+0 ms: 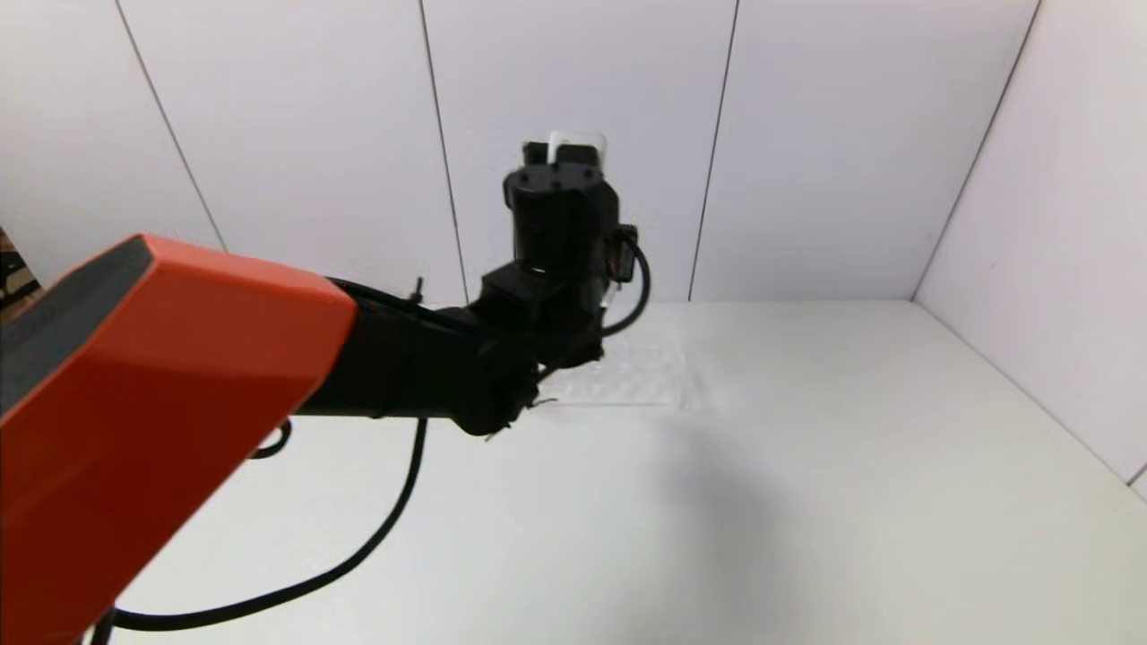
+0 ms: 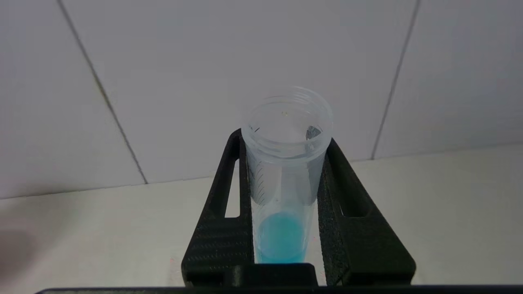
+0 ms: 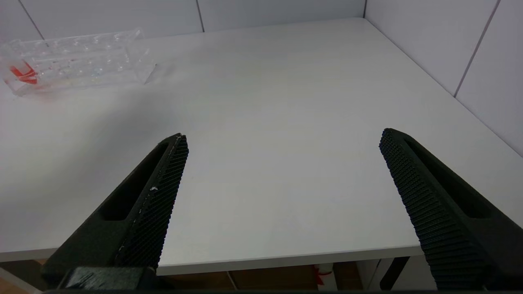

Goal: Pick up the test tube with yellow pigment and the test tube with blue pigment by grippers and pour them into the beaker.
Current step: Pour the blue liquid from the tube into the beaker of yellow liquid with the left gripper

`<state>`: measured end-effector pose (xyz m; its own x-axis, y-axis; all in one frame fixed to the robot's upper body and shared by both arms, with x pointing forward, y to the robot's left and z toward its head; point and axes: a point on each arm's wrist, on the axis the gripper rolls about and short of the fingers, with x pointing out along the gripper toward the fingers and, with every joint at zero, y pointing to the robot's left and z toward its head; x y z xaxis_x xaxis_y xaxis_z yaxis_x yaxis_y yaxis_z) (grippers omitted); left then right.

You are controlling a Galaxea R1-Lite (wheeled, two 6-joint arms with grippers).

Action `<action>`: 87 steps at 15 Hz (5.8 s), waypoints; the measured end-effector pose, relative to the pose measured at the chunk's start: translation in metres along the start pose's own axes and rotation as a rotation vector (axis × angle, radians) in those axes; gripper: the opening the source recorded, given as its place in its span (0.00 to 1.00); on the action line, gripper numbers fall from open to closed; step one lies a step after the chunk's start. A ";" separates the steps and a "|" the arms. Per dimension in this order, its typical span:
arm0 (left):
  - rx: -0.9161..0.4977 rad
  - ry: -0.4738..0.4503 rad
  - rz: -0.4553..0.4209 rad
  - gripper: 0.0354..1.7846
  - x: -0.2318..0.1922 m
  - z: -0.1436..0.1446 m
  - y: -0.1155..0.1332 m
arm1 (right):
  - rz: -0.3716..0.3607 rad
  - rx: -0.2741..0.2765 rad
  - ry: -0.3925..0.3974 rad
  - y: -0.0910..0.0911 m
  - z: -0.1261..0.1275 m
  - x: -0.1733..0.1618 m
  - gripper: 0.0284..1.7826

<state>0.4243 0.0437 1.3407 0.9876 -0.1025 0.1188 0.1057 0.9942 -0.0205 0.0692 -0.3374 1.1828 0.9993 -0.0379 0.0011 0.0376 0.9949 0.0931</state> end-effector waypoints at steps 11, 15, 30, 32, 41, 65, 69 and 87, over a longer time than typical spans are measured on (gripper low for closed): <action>0.027 0.060 0.173 0.24 -0.018 0.035 0.187 | 0.000 0.001 0.000 0.000 0.000 0.000 0.96; 0.017 0.053 0.213 0.24 -0.025 0.041 0.219 | 0.000 0.001 0.000 0.000 0.000 0.000 0.96; 0.005 0.142 0.285 0.24 -0.055 0.019 0.355 | 0.000 0.000 0.000 0.000 0.000 0.000 0.96; 0.007 0.142 0.267 0.24 -0.058 0.017 0.372 | 0.000 0.000 0.000 0.000 0.000 0.000 0.96; -0.001 0.187 0.104 0.24 -0.059 0.018 0.402 | 0.000 0.000 0.000 0.000 0.000 0.000 0.96; 0.688 0.476 -0.650 0.24 0.005 0.008 0.442 | 0.000 0.001 0.001 0.000 0.000 0.000 0.96; 0.738 0.524 -0.647 0.24 0.019 -0.003 0.431 | 0.000 0.000 0.000 0.000 0.000 0.000 0.96; 1.014 0.677 -0.538 0.24 0.046 -0.008 0.388 | 0.000 0.001 0.000 0.000 0.000 0.000 0.96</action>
<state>0.5115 0.4241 1.3299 0.7439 -0.1898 -0.6408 0.6576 0.3789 0.6511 0.0692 -0.3374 1.1828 0.9993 -0.0383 0.0011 0.0380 0.9949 0.0937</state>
